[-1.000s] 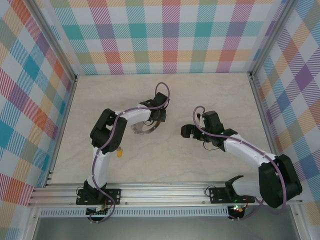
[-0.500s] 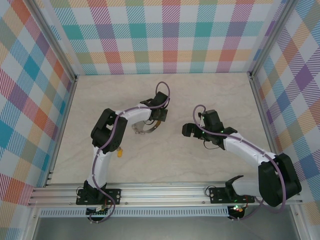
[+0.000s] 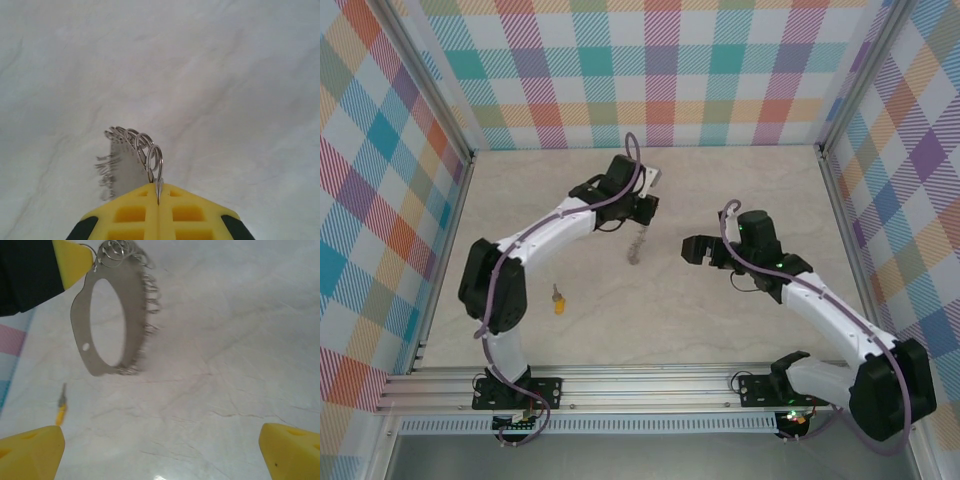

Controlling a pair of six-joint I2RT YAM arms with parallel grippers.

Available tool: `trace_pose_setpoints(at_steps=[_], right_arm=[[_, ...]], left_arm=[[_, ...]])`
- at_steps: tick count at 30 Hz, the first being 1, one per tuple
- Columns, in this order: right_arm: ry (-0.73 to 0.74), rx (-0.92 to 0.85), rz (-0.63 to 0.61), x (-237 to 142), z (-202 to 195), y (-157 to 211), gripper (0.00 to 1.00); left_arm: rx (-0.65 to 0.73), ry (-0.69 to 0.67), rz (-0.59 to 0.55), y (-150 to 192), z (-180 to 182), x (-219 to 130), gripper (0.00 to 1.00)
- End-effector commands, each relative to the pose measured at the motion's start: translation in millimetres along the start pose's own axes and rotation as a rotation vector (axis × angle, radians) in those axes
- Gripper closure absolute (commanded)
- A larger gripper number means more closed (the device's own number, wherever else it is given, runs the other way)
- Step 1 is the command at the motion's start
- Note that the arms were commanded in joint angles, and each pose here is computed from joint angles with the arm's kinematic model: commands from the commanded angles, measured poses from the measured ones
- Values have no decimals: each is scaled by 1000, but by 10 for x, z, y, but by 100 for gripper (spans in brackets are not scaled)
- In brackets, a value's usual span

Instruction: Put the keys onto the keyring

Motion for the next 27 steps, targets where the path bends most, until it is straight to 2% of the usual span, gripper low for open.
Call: trace_pose_setpoints(at_steps=[1, 5, 8, 14, 19, 24, 27], right_arm=[[-116, -42, -103, -231, 257, -323, 0], [-158, -9, -151, -404, 314, -470, 3], [-187, 11, -183, -497, 367, -553, 4], [-223, 53, -225, -525, 406, -603, 5], [-199, 83, -204, -409, 297, -464, 5], [-175, 104, -169, -339, 208, -295, 5], [-156, 110, -164, -337, 162, -217, 4]], left_arm=[[71, 167, -26, -22, -274, -251, 100], [101, 266, -88, -73, -438, -406, 100], [121, 290, -109, -91, -476, -438, 100], [128, 169, -112, -102, -323, -365, 100], [129, -33, 16, -43, -46, -343, 100], [174, -168, -34, -117, 158, -406, 100], [223, -254, -22, -168, 271, -470, 100]])
Point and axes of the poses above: each hand's point on the last joint's axis, 136 mm out from that joint toward the fingers, its own x axis out along the fingers, its own z axis along the line the jaws close on, y = z × x, the point moved 1 cm from there along -x, back along the fingers, and after that the axes turned 13 degrees about -x, right-handed, at the moved point
